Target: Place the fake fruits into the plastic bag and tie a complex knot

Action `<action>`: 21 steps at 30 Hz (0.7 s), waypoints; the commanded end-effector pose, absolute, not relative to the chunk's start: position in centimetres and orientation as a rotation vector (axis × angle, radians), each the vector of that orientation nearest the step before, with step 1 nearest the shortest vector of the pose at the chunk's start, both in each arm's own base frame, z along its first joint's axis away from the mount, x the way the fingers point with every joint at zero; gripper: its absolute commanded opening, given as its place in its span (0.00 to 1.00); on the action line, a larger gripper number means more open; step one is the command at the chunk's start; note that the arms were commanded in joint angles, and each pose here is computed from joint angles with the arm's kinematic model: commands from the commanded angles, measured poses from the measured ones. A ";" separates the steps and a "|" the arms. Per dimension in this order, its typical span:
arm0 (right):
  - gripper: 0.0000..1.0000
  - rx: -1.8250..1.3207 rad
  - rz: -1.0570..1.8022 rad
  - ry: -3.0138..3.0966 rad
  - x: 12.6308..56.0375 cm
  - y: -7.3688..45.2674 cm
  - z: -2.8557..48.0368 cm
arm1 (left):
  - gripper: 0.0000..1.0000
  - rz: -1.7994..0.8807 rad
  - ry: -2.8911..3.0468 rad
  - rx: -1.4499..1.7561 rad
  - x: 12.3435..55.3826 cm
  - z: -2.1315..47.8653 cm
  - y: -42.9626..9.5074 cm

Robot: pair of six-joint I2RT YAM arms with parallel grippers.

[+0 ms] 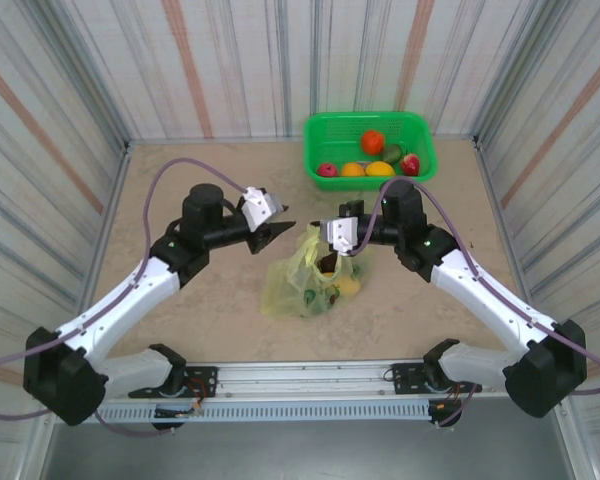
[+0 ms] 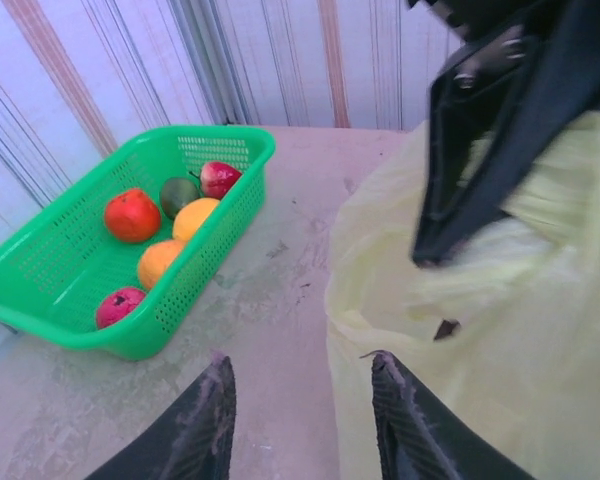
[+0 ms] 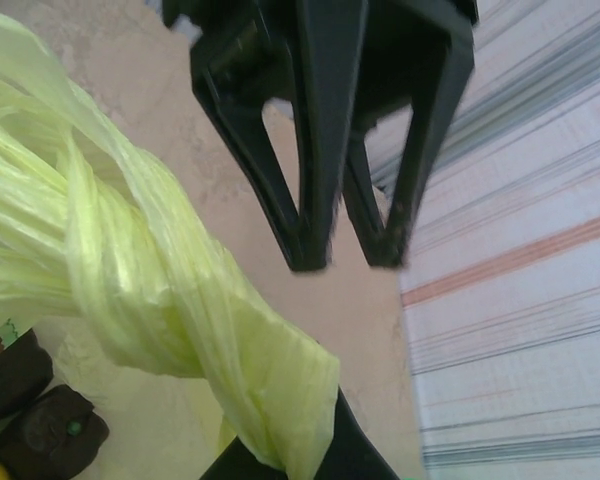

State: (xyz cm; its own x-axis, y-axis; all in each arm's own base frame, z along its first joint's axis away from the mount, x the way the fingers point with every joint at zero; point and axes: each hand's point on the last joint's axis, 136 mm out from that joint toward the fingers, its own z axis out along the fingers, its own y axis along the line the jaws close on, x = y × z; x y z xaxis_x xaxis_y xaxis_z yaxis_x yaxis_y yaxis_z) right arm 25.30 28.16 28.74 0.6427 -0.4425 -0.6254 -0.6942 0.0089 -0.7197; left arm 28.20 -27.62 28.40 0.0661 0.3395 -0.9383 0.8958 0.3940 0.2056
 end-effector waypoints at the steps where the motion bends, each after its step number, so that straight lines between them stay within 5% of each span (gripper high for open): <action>1: 0.00 -1.600 0.286 0.933 24.8 28.1 29.6 | 0.43 -0.642 1.512 1.173 29.3 28.6 -28.8; 21: 0.01 -1.589 0.301 0.943 24.9 27.8 29.6 | 0.54 -0.832 1.412 1.421 25.3 27.1 -33.1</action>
